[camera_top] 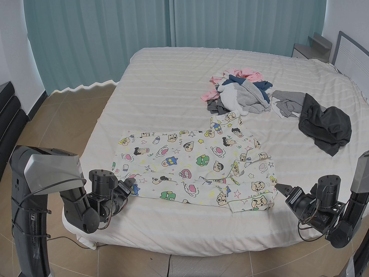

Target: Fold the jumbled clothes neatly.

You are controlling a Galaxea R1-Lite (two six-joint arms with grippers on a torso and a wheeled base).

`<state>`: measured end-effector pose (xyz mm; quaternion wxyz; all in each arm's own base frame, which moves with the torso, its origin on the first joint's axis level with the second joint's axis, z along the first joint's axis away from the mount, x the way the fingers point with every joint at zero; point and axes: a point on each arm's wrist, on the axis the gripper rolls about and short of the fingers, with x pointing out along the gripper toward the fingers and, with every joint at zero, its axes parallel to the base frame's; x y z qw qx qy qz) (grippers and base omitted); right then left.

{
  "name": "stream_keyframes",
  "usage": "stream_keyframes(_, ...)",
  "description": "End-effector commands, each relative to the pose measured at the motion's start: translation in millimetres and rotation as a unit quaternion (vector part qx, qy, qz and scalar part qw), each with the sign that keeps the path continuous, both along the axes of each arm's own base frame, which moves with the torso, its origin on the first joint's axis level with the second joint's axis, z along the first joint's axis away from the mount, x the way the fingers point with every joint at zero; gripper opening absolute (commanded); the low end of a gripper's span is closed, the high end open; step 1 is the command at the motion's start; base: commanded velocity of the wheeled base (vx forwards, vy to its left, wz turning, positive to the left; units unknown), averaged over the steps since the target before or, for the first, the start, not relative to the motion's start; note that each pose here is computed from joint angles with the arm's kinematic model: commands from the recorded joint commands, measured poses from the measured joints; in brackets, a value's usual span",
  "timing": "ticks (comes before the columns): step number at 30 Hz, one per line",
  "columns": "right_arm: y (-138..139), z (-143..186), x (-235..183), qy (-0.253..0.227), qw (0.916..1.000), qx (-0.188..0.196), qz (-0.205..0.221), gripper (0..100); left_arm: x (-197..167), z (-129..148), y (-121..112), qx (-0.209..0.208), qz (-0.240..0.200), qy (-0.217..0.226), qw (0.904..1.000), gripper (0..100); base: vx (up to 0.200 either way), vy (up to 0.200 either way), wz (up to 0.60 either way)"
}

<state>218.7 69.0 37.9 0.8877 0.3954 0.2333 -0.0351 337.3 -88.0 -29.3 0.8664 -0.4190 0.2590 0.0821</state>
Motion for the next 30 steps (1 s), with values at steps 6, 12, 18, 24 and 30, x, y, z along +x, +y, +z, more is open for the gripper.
stream_keyframes(6,1,-3,-2,0.01,0.9999,0.004,0.001,100,10,2,6,0.003,0.01,-0.013,0.9999,100,0.0,0.0,0.0)
stream_keyframes(12,0,-7,-1,0.022,0.9989,0.038,-0.017,100,21,-9,6,0.022,0.012,-0.016,0.9996,100,0.0,0.0,0.0)
stream_keyframes(18,2,-8,-1,0.025,0.999,0.036,-0.011,100,21,-10,6,0.024,0.012,-0.016,0.9995,100,0.0,0.0,0.0)
stream_keyframes(24,8,-36,3,0.074,0.9971,0.018,-0.008,100,22,-10,7,0.025,0.012,-0.019,0.9994,0,0.0,0.0,0.0)
stream_keyframes(30,13,-55,3,0.098,0.9951,0.015,0.005,100,21,-11,7,0.028,0.02,-0.019,0.9992,0,0.0,0.0,0.0)
